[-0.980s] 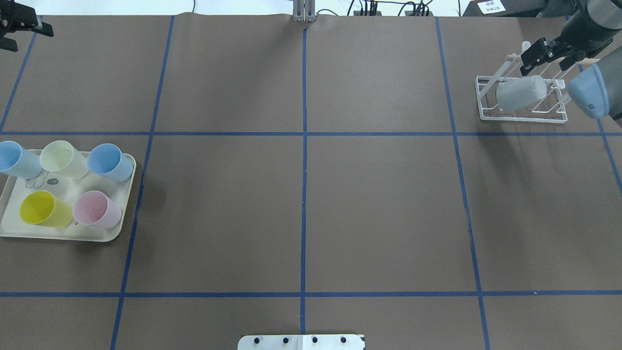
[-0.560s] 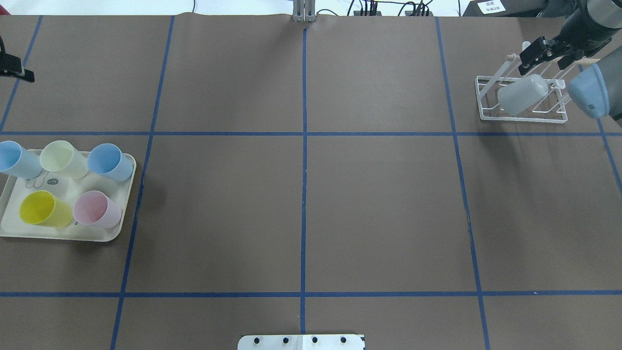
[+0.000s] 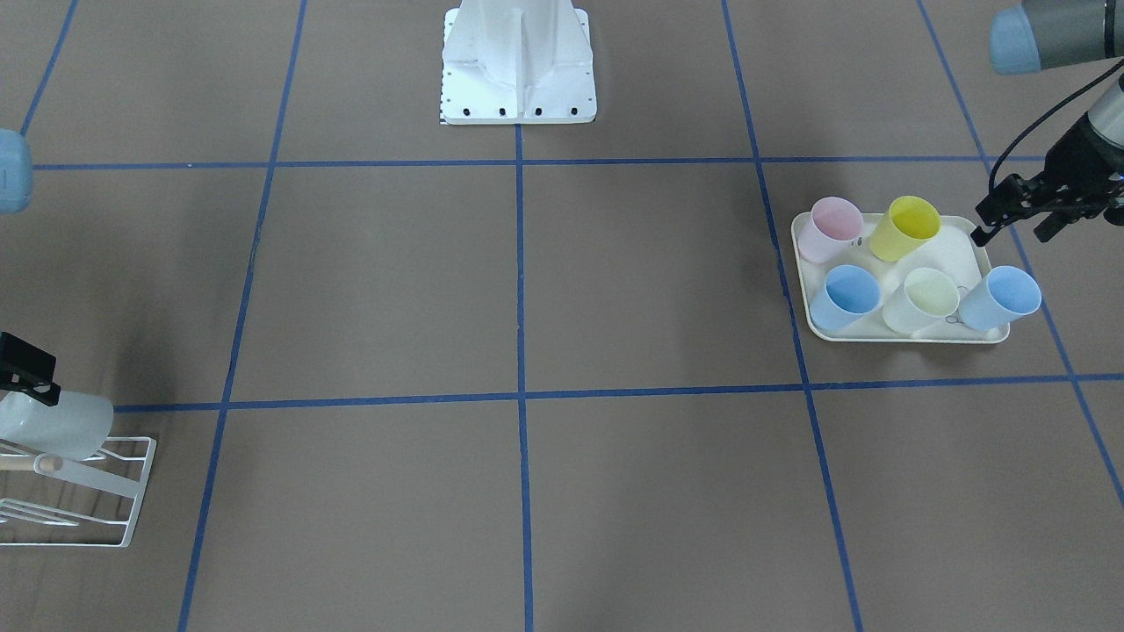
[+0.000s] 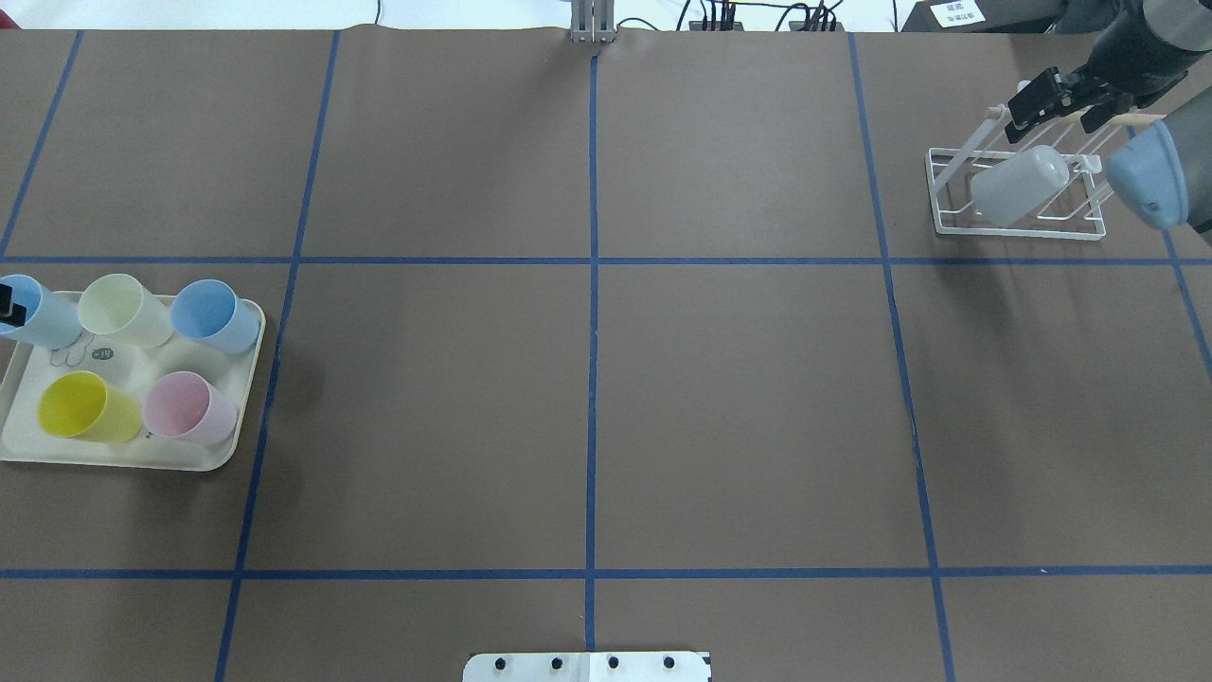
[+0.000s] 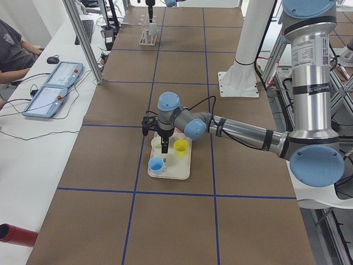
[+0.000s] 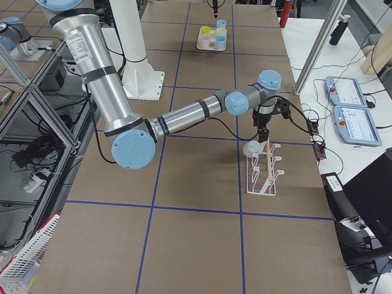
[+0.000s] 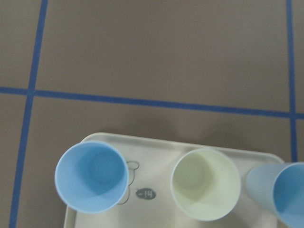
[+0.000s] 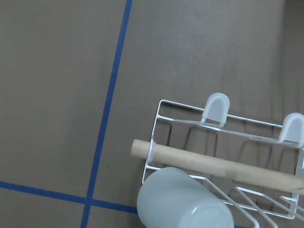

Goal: Transfer IKEA cup to right arm and place on rack

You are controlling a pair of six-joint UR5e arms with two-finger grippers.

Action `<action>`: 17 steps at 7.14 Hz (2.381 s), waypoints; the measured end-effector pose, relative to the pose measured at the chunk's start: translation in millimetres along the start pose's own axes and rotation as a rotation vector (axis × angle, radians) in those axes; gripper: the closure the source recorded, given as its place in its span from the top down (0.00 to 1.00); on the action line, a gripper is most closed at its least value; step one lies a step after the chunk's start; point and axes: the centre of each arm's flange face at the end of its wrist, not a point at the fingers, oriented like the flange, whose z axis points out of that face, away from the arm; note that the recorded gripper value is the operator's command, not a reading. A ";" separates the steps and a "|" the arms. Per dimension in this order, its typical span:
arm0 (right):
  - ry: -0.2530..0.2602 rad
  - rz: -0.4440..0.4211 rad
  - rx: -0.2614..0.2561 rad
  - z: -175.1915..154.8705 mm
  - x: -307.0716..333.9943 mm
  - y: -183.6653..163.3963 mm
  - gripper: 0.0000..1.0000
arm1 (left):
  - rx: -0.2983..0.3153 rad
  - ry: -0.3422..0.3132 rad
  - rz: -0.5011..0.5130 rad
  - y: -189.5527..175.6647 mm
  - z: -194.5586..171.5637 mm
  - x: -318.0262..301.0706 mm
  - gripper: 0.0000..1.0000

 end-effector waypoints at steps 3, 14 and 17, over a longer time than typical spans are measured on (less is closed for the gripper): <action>-0.015 -0.011 0.008 -6.4 -5.9 2.4 1.00 | -0.051 -0.003 0.017 16.9 17.0 7.1 1.00; -0.062 -0.026 0.012 -18.9 -12.2 24.3 1.00 | -0.218 0.026 0.096 47.7 69.4 30.0 0.00; -0.063 -0.029 0.018 -21.4 -14.7 23.6 1.00 | -0.180 0.072 0.124 38.0 27.8 -21.2 0.00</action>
